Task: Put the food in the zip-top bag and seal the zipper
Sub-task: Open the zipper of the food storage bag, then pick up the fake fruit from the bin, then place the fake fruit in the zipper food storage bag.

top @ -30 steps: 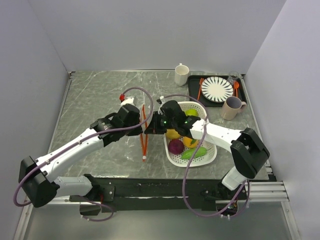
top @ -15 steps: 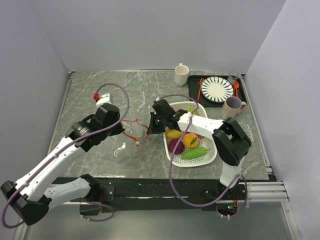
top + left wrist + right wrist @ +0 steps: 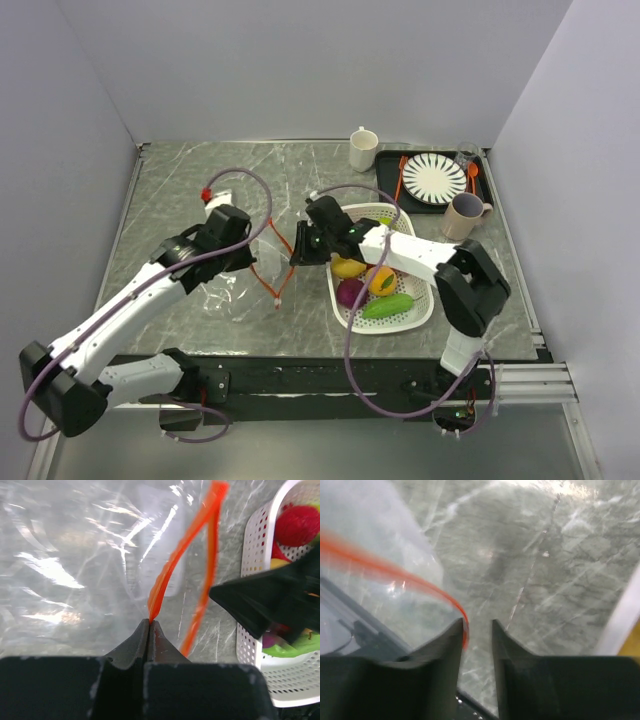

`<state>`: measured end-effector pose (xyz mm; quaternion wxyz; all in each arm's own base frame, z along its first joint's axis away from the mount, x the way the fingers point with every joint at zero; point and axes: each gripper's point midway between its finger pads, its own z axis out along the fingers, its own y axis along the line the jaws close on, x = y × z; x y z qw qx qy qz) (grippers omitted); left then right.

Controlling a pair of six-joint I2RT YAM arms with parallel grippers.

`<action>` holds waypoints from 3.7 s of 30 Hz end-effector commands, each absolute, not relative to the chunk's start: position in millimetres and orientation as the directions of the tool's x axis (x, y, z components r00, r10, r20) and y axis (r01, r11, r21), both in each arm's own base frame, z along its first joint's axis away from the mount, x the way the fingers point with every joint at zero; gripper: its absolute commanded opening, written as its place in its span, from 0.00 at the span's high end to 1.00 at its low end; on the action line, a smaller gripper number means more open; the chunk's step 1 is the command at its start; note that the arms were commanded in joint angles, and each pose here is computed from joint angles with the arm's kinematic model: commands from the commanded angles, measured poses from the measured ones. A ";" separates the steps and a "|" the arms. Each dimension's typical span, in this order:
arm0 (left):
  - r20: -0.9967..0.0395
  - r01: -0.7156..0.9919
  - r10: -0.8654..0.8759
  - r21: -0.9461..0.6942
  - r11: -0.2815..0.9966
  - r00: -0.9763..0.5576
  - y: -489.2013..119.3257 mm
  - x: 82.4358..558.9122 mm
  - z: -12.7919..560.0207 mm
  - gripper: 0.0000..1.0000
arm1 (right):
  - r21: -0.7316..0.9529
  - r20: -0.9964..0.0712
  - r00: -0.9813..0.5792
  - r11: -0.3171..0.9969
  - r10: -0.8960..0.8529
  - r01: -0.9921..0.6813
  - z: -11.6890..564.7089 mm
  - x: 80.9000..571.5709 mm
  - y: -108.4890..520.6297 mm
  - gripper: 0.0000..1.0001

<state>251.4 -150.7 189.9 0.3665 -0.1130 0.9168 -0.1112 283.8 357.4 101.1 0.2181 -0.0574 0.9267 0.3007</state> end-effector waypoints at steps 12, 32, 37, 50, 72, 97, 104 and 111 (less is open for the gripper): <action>-0.631 -0.017 -0.257 -0.361 0.933 -0.731 -186.9 268.5 178.0 0.99 | 0.426 -0.616 -0.766 0.895 0.183 -0.129 156.9 289.7 269.0 0.58; -0.636 0.088 -0.234 -0.432 0.898 -0.735 -202.7 260.2 175.6 0.99 | 0.238 -0.617 -0.724 0.950 0.308 0.202 116.5 267.9 123.9 0.00; -0.625 0.090 -0.228 -0.434 0.897 -0.746 -204.3 259.2 173.4 0.99 | 0.223 -0.598 -0.748 0.956 0.288 0.190 102.0 269.6 125.0 0.00; -0.626 0.106 -0.226 -0.448 0.888 -0.746 -205.0 254.2 175.7 0.99 | 0.210 -0.537 -0.808 0.966 0.243 0.151 70.9 271.6 138.7 0.04; -0.609 0.084 -0.228 -0.439 0.895 -0.760 -204.0 254.6 169.4 0.99 | 0.262 -0.575 -0.770 0.954 0.277 0.148 93.1 269.8 137.8 0.50; -0.609 0.124 -0.226 -0.478 0.869 -0.760 -211.2 249.3 185.2 0.99 | 0.720 -0.599 -0.754 0.596 0.272 -0.357 216.2 254.3 312.5 0.55; -0.615 0.140 -0.243 -0.507 0.851 -0.750 -214.4 248.2 194.5 0.99 | 0.738 -0.581 -0.785 0.546 0.216 -0.396 211.6 250.1 342.9 0.56; -0.610 0.137 -0.236 -0.501 0.854 -0.757 -214.4 247.5 189.6 0.99 | 0.735 -0.575 -0.802 0.534 0.163 -0.418 207.7 247.4 361.6 0.57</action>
